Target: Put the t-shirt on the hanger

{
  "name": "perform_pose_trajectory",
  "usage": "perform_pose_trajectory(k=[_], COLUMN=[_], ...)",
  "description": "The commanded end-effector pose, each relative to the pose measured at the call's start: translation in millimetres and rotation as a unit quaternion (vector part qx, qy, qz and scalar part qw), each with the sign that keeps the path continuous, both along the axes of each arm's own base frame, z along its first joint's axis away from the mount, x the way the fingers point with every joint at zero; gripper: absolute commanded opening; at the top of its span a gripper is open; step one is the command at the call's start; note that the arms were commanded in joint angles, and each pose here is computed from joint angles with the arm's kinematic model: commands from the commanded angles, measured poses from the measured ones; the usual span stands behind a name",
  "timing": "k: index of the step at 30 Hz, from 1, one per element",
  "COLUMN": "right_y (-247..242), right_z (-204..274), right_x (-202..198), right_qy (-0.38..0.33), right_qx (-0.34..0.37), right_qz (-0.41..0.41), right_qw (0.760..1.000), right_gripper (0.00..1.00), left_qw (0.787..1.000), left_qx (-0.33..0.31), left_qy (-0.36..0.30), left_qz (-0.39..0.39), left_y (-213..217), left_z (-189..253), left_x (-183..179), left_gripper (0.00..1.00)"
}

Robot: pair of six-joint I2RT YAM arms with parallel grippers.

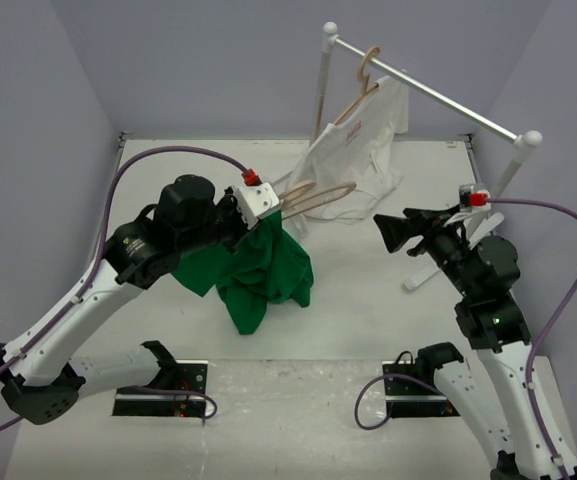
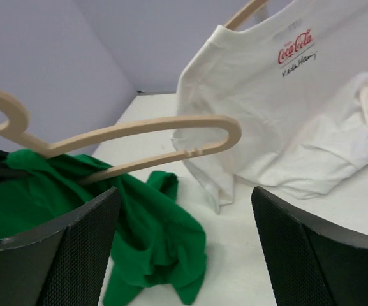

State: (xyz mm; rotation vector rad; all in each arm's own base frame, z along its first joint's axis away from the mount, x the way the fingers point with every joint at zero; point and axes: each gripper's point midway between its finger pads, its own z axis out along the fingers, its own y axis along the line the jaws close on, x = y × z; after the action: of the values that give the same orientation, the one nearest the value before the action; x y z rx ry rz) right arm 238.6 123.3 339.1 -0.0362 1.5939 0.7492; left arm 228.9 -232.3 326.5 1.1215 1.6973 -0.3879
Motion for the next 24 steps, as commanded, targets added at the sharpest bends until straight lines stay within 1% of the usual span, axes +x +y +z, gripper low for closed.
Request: perform_pose_trajectory(k=[1,3,4,6,8,11,14,18,21,23,24], right_y=[30,58,66,92,111,125,139,162,168,165,161], right_z=[-23,-40,-44,-54,-61,-75,-95,-113,-139,-157,-164], right_x=[-5,-6,0,-9,-9,-4,-2,-15,-16,-12,-11], right_qy=[0.104,0.144,0.146,0.162,0.173,0.180,0.200,0.220,0.247,0.263,0.268], right_qx=[0.112,0.124,0.125,0.119,0.125,0.133,0.131,0.116,0.100,0.089,0.083], right_qz=[0.056,0.106,0.104,0.132,0.146,0.144,0.157,0.188,0.183,0.163,0.149], right_qw=[0.987,0.976,0.976,0.971,0.966,0.964,0.958,0.950,0.946,0.947,0.948], right_gripper=[0.83,0.83,0.83,0.81,0.77,0.72,0.66,0.59,0.44,0.35,0.20], left_qw=[0.988,0.983,0.982,0.980,0.979,0.975,0.972,0.972,0.971,0.969,0.969], left_qx=[-0.145,-0.177,-0.184,-0.193,-0.200,-0.213,-0.224,-0.228,-0.235,-0.241,-0.242], left_qy=[-0.044,-0.037,-0.027,-0.022,-0.008,0.004,0.010,0.007,0.002,0.001,0.002], left_qz=[-0.004,-0.026,-0.031,-0.032,-0.039,-0.067,-0.069,-0.058,-0.053,-0.052,-0.052], left_y=[-8,-14,-17,-18,-23,-32,-34,-32,-32,-32,-31], left_z=[63,69,66,68,64,67,69,70,74,78,78], left_x=[-12,-22,-25,-26,-28,-35,-36,-33,-31,-32,-32], left_gripper=[0.00,0.00,0.00,0.00,0.00,0.00,0.00,0.00,0.00,0.00,0.00])
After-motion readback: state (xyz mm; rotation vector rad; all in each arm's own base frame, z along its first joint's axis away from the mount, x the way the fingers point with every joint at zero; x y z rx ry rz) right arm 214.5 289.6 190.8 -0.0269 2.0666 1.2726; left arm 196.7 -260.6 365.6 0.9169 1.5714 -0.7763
